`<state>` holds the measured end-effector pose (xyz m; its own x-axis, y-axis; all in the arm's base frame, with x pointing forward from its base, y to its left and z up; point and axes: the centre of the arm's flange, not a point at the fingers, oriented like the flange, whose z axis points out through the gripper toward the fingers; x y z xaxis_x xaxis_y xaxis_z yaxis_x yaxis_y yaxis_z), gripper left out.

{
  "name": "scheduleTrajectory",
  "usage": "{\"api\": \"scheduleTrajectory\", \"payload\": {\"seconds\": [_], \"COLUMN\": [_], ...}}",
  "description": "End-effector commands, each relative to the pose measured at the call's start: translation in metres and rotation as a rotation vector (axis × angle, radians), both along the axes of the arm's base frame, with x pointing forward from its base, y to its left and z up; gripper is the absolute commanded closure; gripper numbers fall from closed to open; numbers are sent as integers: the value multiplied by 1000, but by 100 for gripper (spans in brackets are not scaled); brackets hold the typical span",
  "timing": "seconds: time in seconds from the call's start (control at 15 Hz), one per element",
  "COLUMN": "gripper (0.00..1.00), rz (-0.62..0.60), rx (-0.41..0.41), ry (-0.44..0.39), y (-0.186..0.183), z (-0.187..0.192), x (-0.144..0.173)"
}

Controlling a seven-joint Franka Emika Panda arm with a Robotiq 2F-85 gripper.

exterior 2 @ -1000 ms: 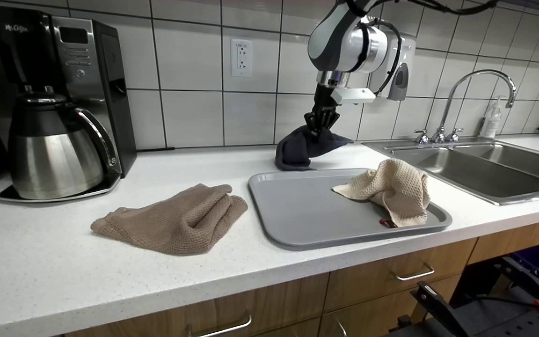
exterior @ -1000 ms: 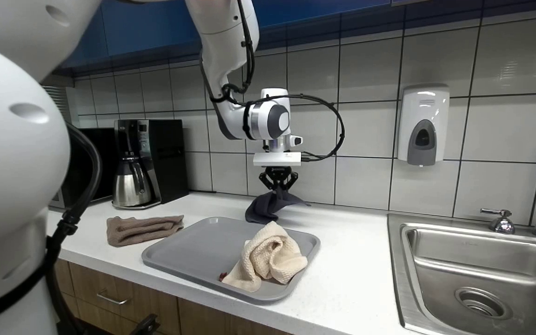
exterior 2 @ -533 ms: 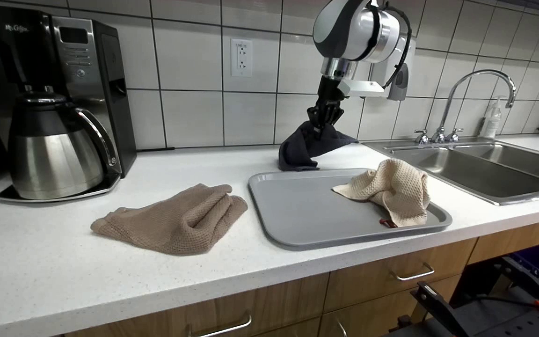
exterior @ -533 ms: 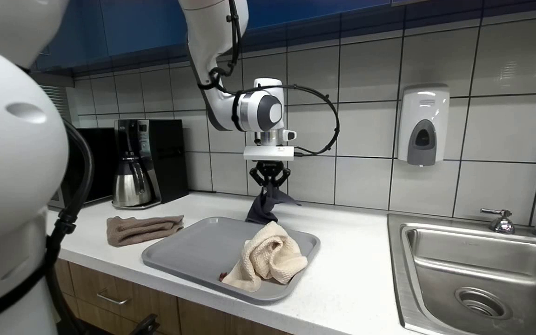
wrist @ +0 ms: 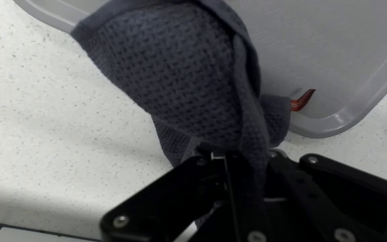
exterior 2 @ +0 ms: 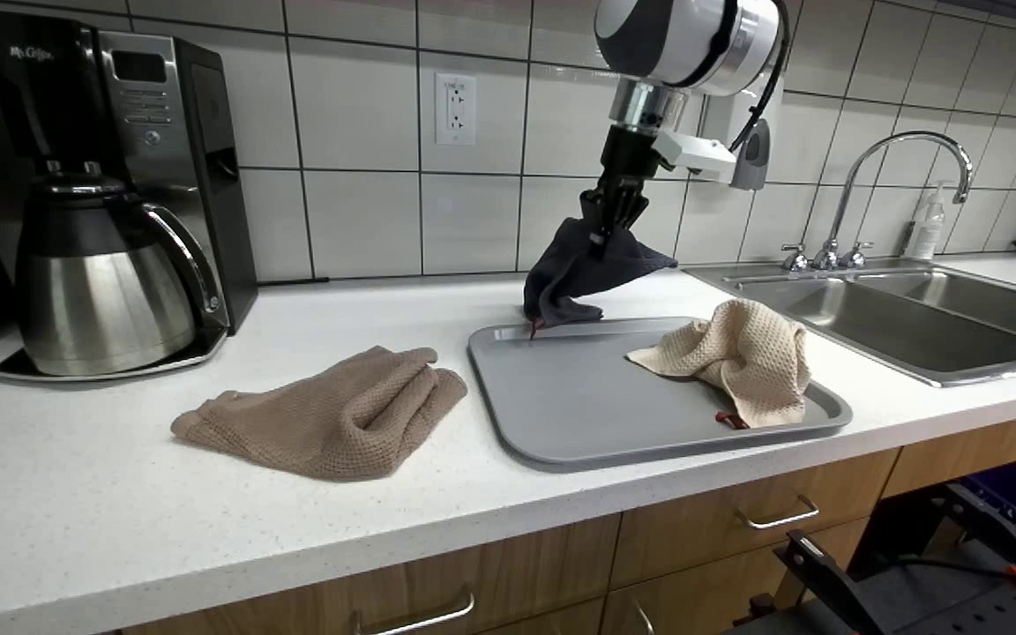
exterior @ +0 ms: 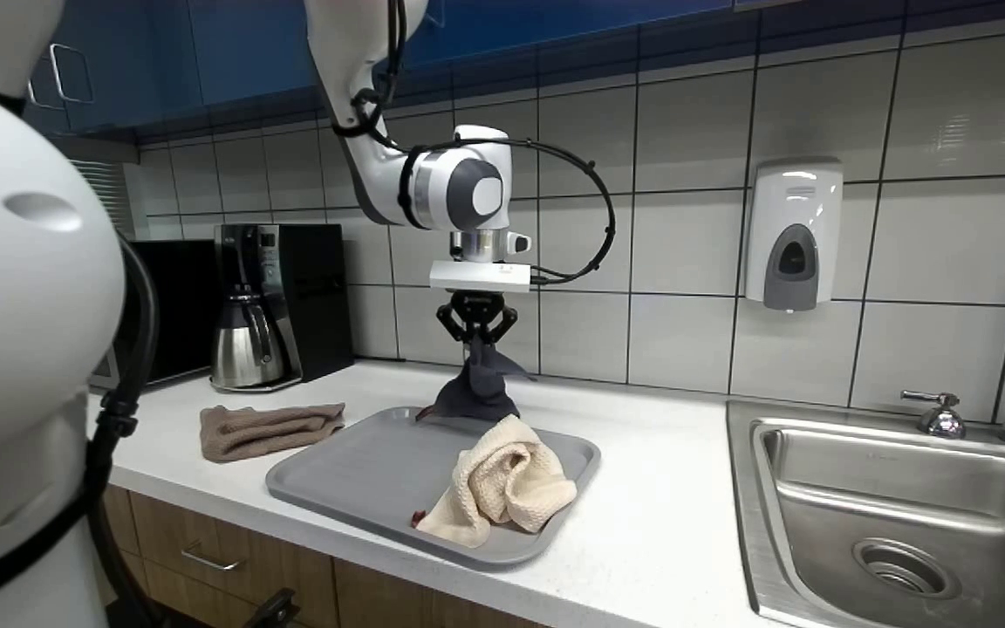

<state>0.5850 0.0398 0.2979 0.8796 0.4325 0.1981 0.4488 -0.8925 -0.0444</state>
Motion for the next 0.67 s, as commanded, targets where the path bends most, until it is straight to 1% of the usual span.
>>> {"api": "scheduleTrajectory", "payload": {"seconds": [0.0, 0.6], "gripper": [98, 98], "rz": [61, 120], "rx": [20, 34], "ry": [-1, -13], "y": [2, 7], "z": [15, 33], "x": [-35, -68]}}
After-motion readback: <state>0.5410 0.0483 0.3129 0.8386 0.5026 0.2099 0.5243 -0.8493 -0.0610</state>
